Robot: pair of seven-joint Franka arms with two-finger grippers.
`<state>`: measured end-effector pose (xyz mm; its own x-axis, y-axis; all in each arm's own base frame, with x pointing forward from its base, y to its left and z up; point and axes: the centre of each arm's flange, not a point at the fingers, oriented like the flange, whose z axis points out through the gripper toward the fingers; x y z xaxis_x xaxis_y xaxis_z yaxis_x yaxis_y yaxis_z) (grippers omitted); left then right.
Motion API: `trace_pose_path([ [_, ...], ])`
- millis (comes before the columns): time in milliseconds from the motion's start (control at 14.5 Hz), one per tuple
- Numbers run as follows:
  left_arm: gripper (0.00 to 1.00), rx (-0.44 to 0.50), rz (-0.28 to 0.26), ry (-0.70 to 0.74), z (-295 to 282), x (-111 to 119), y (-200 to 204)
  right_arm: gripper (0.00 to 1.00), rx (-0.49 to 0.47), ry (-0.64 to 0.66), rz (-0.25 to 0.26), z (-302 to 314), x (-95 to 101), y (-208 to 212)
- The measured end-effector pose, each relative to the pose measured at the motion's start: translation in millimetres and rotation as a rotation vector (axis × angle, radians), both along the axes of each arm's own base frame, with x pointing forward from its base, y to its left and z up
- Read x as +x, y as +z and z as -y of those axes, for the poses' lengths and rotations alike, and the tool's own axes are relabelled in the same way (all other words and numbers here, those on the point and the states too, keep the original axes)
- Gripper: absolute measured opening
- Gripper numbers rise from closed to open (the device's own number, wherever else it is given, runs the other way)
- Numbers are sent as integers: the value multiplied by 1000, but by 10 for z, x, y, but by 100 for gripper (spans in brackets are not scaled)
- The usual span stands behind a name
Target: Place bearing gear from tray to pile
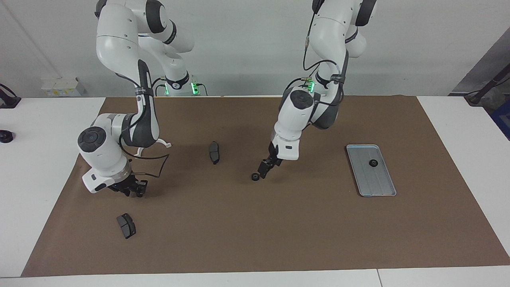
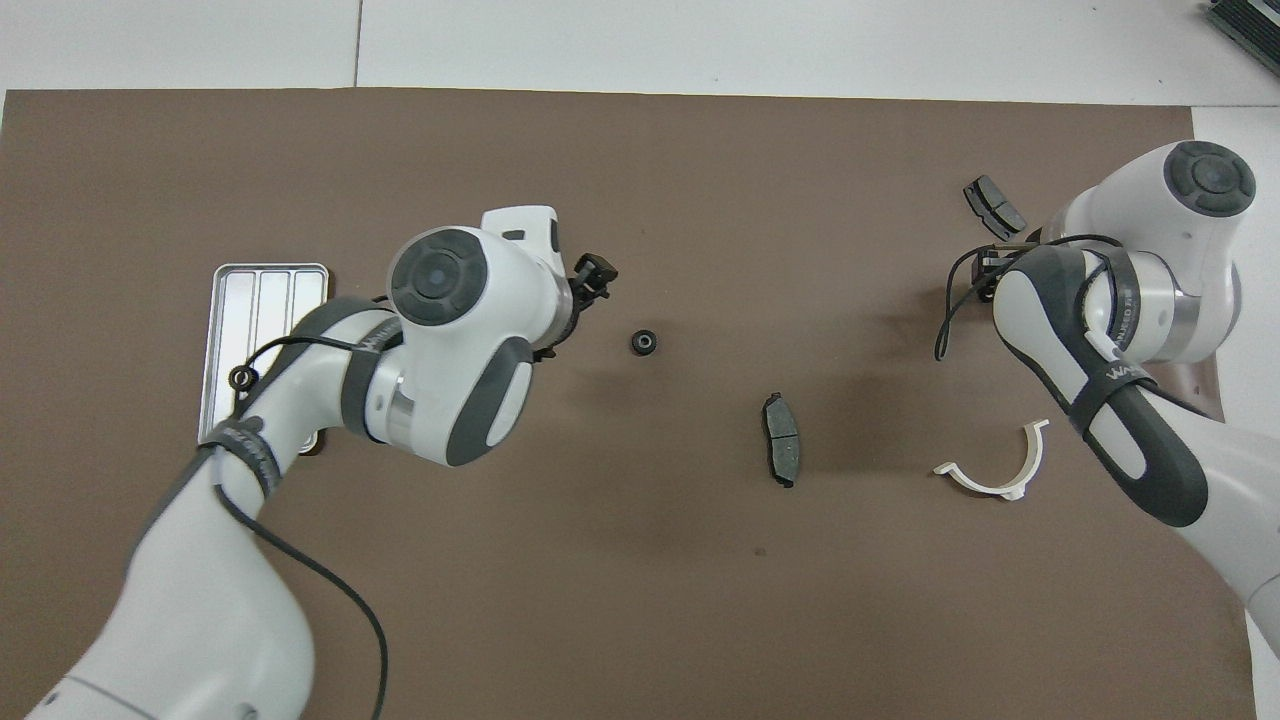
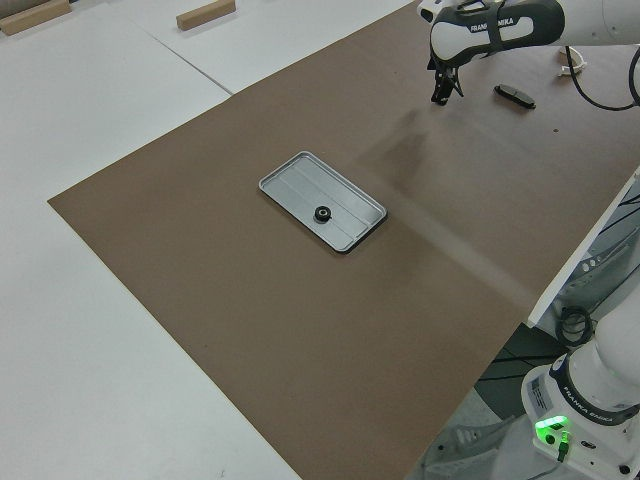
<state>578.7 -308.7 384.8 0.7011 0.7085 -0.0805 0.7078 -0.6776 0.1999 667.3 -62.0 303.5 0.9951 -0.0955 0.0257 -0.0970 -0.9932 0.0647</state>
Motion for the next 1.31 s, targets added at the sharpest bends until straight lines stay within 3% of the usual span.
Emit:
trace_pose_path([
  [207, 100, 50, -68, 141, -1271, 254, 410, 97, 1, 5, 17, -36, 34, 54],
  [276, 100, 82, -80, 183, -1655, 306, 396, 99, 3, 17, 32, -190, 81, 118],
  [552, 100, 156, -96, 203, -2829, 316, 36, 97, 26, 52, 103, -1604, 172, 380],
  [759, 100, 184, -74, 139, -3339, 184, -299, 95, 60, 75, 158, -2695, 7, 458],
  [966, 96, 186, -58, 147, -3491, 44, -576, 95, 100, 93, 216, -3366, -163, 458],
  [1034, 96, 186, -62, 145, -3481, 7, -637, 95, 107, 102, 220, -3541, -227, 428],
  [1103, 89, 186, -66, 143, -3465, -22, -684, 95, 111, 106, 215, -3720, -307, 371],
  [1310, 86, 186, -70, 141, -3451, -91, -786, 95, 110, 125, 185, -4143, -526, 129],
])
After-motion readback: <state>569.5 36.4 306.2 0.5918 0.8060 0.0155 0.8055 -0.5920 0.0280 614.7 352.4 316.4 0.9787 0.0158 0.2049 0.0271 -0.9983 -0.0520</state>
